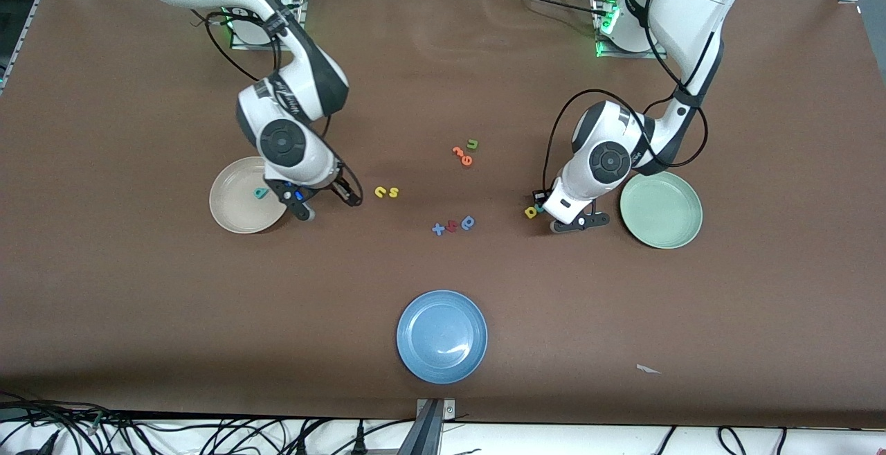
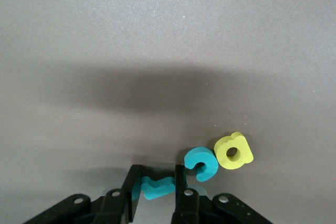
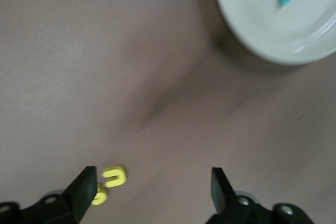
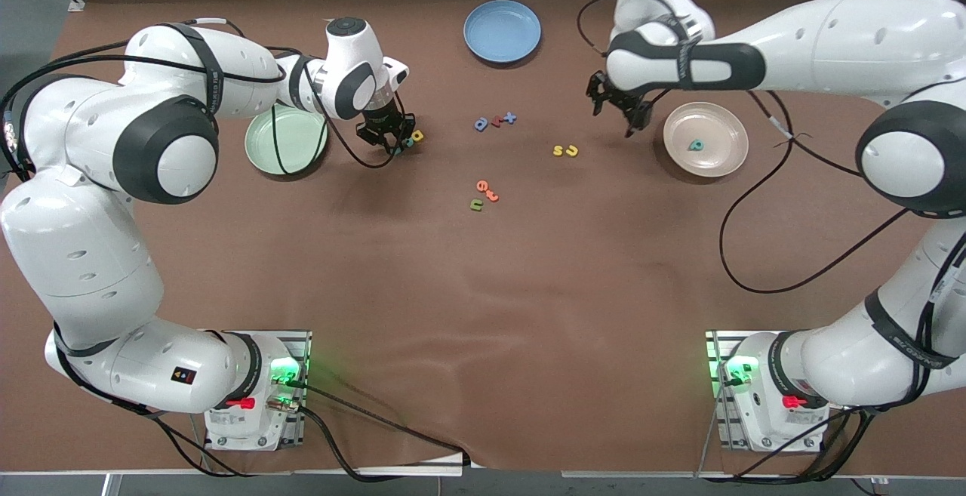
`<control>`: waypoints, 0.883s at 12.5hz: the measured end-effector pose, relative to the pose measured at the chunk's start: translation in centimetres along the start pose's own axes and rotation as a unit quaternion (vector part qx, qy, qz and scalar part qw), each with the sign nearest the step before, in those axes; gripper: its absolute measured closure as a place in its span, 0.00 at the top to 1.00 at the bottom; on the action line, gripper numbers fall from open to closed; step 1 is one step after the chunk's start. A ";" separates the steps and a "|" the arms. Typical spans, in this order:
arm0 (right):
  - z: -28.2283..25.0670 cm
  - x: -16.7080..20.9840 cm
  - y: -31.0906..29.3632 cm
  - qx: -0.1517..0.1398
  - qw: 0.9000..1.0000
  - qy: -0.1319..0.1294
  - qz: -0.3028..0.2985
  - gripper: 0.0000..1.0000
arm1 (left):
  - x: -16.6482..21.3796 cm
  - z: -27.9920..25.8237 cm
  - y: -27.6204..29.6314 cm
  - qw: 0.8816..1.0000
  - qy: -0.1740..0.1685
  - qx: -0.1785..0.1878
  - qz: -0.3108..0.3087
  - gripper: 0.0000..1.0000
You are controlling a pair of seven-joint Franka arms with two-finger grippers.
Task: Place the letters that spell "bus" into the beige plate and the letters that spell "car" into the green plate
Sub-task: 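Place the teal l on the green plate while the right gripper reaches the s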
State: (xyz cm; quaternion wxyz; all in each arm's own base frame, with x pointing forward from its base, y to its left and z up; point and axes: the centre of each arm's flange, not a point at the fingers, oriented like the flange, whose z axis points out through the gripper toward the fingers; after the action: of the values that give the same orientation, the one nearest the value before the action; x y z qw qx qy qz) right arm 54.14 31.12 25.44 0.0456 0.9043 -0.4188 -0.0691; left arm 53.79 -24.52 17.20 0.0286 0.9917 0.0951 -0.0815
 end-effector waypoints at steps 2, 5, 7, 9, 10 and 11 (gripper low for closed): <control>2.1 -3.1 -2.1 0.010 0.998 0.018 0.057 0.94 | 0.0 0.0 0.0 1.000 0.000 0.000 0.000 0.30; 3.8 -7.8 -5.9 0.026 0.992 0.023 0.118 0.92 | 1.1 -1.2 -0.6 1.000 0.007 -0.002 -0.005 0.30; 4.9 -8.5 -6.9 0.027 0.989 0.027 0.144 0.85 | 2.5 -4.1 -2.4 1.000 0.006 0.018 0.001 0.30; 6.0 -8.0 -7.1 0.026 0.985 0.044 0.163 0.82 | 3.7 -8.9 -5.6 0.999 -0.013 0.033 0.022 0.30; 6.4 -7.9 -7.1 0.025 0.984 0.048 0.170 0.81 | 4.1 -11.0 -8.1 0.998 -0.026 0.038 0.039 0.30; 6.6 -7.8 -7.1 0.025 0.983 0.049 0.173 0.81 | 4.7 -12.6 -11.2 0.997 -0.037 0.038 0.056 0.30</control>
State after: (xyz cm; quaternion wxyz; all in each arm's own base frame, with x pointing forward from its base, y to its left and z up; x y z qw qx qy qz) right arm 53.37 41.50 18.59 0.0549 0.8214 -0.5676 -0.0054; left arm 58.16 -11.78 28.39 -0.0014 0.9921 0.0352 -0.1201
